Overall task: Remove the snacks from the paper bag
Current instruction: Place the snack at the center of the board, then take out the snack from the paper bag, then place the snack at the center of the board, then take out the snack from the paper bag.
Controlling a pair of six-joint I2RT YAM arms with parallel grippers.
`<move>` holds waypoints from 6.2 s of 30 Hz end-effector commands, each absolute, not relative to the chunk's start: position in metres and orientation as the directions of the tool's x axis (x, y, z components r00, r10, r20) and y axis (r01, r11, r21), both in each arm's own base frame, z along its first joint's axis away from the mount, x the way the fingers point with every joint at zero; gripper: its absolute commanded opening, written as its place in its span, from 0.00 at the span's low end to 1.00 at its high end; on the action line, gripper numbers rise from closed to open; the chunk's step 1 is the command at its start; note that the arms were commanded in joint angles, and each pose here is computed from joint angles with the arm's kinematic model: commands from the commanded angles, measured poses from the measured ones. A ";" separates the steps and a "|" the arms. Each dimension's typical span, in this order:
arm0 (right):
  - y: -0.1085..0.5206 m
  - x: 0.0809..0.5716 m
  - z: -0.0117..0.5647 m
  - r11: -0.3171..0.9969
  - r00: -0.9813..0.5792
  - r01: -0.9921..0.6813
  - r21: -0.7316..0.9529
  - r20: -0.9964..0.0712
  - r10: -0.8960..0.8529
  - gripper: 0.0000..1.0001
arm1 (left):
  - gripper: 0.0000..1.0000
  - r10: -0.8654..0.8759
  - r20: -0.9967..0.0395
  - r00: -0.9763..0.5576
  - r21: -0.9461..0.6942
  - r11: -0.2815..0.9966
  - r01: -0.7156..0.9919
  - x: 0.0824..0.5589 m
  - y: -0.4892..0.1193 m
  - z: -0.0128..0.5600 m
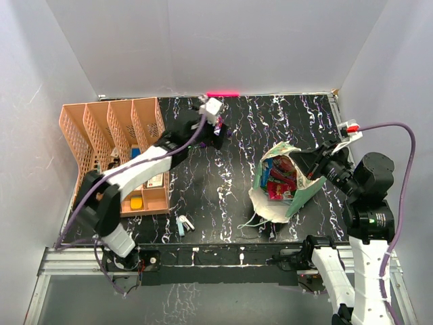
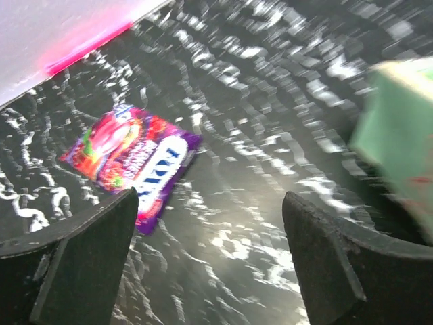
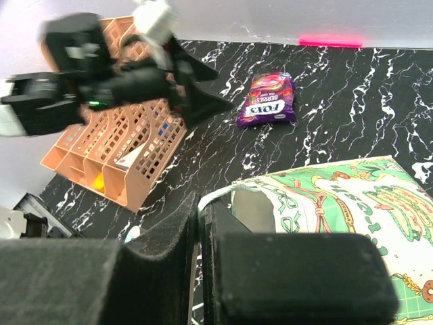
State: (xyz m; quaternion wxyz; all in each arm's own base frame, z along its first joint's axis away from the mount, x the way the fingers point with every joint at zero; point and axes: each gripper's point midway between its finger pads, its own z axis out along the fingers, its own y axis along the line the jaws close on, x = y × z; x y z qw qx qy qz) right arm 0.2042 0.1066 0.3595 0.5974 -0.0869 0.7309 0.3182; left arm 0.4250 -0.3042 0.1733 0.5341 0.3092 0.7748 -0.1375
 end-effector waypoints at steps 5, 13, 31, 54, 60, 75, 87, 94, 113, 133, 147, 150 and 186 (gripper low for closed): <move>0.110 0.198 0.375 0.770 -0.199 -0.550 0.322 -0.946 0.254 0.07 | 0.92 -0.042 -0.890 -0.454 -0.410 0.507 0.758 0.269 -0.313 0.247; 0.110 0.197 0.377 0.771 -0.198 -0.549 0.322 -0.946 0.255 0.07 | 0.88 -0.046 -0.939 -0.341 -0.336 0.333 0.881 0.143 -0.347 0.264; 0.106 0.191 0.383 0.790 -0.179 -0.529 0.311 -0.950 0.255 0.07 | 0.66 0.353 -0.760 0.545 0.597 0.050 0.800 0.138 -0.484 0.197; 0.107 0.191 0.386 0.787 -0.173 -0.535 0.308 -0.952 0.254 0.07 | 0.43 0.507 -0.628 0.590 0.702 0.043 0.711 0.216 -0.513 0.136; 0.107 0.191 0.386 0.787 -0.172 -0.535 0.306 -0.952 0.254 0.07 | 0.35 0.502 -0.645 0.576 0.671 0.013 0.741 0.211 -0.517 0.126; 0.105 0.191 0.387 0.794 -0.162 -0.528 0.301 -0.954 0.253 0.07 | 0.00 0.452 -0.739 0.499 0.588 0.071 0.806 0.190 -0.486 0.191; 0.102 0.193 0.379 0.806 -0.163 -0.511 0.300 -0.954 0.251 0.07 | 0.00 0.269 -0.961 0.065 0.136 0.252 0.958 0.122 -0.364 0.290; 0.103 0.196 0.373 0.805 -0.173 -0.514 0.296 -0.955 0.241 0.07 | 0.00 0.320 -0.938 -0.134 0.094 0.606 0.790 0.166 -0.285 0.282; 0.102 0.195 0.382 0.809 -0.156 -0.516 0.281 -0.960 0.233 0.07 | 0.00 0.599 -0.797 -0.081 0.500 0.728 0.469 0.494 -0.270 0.199; 0.100 0.196 0.376 0.815 -0.163 -0.506 0.281 -0.960 0.229 0.07 | 0.00 0.743 -0.667 -0.062 0.567 0.559 0.605 0.544 -0.302 0.082; 0.101 0.196 0.377 0.813 -0.161 -0.509 0.282 -0.959 0.232 0.07 | 0.21 0.740 -0.662 -0.118 0.533 0.577 0.619 0.531 -0.293 0.064; 0.101 0.197 0.376 0.813 -0.164 -0.509 0.284 -0.959 0.233 0.07 | 0.47 0.695 -0.709 -0.119 0.514 0.625 0.587 0.526 -0.290 0.099; 0.108 0.183 0.380 0.781 -0.197 -0.531 0.330 -0.944 0.264 0.07 | 0.45 0.039 -0.999 -0.035 0.001 0.686 0.728 0.168 -0.419 0.262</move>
